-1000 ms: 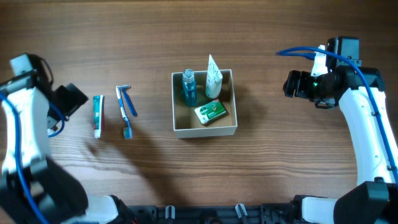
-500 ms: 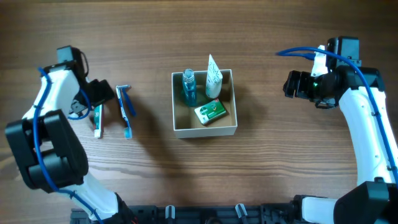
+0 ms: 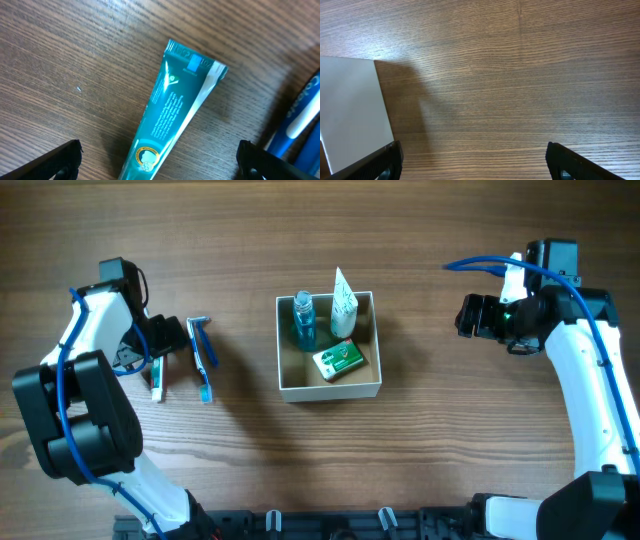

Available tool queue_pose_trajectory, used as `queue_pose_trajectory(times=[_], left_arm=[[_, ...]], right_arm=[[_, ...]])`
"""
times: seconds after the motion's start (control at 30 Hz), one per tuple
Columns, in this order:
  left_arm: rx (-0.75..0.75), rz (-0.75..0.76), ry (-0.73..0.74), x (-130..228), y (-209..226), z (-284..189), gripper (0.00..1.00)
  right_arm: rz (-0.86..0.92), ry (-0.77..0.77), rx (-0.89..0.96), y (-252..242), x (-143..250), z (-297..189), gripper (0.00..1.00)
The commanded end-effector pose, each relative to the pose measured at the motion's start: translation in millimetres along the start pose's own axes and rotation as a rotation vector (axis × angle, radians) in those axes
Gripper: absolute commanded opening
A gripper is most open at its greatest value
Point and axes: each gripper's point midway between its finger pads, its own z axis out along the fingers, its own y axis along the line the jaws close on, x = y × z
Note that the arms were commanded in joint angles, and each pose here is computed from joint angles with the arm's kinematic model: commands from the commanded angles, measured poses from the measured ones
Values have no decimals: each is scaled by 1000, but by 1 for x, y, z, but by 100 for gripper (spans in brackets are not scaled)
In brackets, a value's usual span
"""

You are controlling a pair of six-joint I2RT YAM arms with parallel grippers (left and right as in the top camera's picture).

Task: Pack container
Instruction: 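Lower the left gripper and grasp the Colgate toothpaste tube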

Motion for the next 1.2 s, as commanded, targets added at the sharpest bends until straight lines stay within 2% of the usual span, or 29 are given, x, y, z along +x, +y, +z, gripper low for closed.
queue_pose_trajectory(times=[0.0,0.63,0.73,0.87,0.97,1.03,1.17], left_arm=[[-41,21,34,10,8,14,99],[-37,24,49,29,9,39,99],[-39,25,63,34,9,41,89],[-43,26,77,38,10,41,67],[-45,27,87,40,11,41,58],[-46,28,93,42,11,41,49],[-50,29,107,45,12,40,42]], right_arm=[[-8,1,-19,3,0,0,92],[-9,1,-19,3,0,0,92],[-9,1,-19,3,0,0,92],[-9,1,-19,3,0,0,92],[-9,1,-19,3,-1,0,92],[-9,1,-19,3,-1,0,92],[-9,0,-18,3,-1,0,92]])
